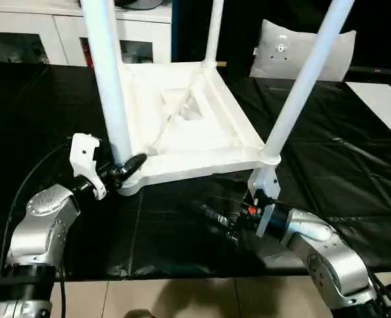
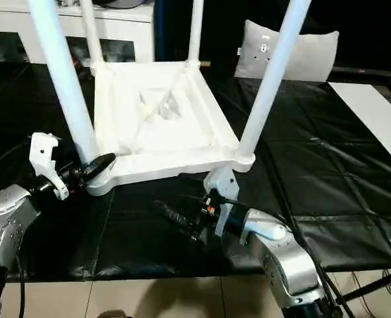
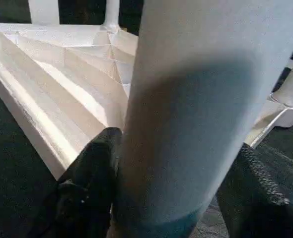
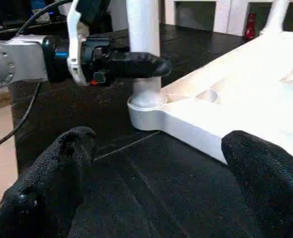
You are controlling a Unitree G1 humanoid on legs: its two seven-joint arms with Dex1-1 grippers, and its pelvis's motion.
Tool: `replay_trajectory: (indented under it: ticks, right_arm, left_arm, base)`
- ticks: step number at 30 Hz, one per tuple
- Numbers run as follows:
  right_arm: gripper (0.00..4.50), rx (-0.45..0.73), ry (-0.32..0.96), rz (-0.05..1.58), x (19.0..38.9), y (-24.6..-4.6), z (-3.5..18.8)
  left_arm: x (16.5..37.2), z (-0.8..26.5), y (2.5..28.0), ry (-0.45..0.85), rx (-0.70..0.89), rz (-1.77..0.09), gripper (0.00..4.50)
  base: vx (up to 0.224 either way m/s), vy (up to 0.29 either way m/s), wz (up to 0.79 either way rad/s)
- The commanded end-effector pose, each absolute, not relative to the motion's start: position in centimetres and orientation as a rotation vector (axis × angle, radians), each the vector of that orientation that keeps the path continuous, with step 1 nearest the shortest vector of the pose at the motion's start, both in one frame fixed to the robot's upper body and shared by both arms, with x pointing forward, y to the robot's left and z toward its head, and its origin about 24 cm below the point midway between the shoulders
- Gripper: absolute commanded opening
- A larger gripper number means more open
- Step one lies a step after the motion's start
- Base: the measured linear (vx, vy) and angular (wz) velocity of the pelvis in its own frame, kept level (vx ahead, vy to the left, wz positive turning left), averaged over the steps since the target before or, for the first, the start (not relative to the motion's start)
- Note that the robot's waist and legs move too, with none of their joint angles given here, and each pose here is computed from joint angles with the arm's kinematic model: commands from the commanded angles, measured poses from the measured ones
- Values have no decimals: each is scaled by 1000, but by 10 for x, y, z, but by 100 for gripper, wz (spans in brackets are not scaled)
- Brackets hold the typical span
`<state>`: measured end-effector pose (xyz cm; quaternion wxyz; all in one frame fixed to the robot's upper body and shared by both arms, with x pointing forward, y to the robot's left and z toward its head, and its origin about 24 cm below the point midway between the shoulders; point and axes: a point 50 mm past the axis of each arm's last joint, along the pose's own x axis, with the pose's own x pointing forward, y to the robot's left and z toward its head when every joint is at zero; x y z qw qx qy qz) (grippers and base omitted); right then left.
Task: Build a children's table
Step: Flip table
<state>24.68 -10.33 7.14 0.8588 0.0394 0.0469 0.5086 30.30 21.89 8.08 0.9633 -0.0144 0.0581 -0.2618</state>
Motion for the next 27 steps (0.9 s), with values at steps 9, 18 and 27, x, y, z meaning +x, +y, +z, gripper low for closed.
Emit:
replay_trajectory:
  ticks: [9, 18, 27]
  right_arm:
    - [450, 69, 66, 1095, 245, -102, 76]
    - [450, 68, 64, 1089, 245, -100, 75]
    - [450, 102, 67, 846, 262, -108, 73]
  left_arm:
    - [303, 78, 220, 124, -13, -528, 222]
    - [303, 76, 218, 138, -18, -500, 222]
    - [283, 73, 196, 67, -297, -425, 212]
  base:
    - [0, 0, 0]
    - [0, 0, 0]
    - [0, 0, 0]
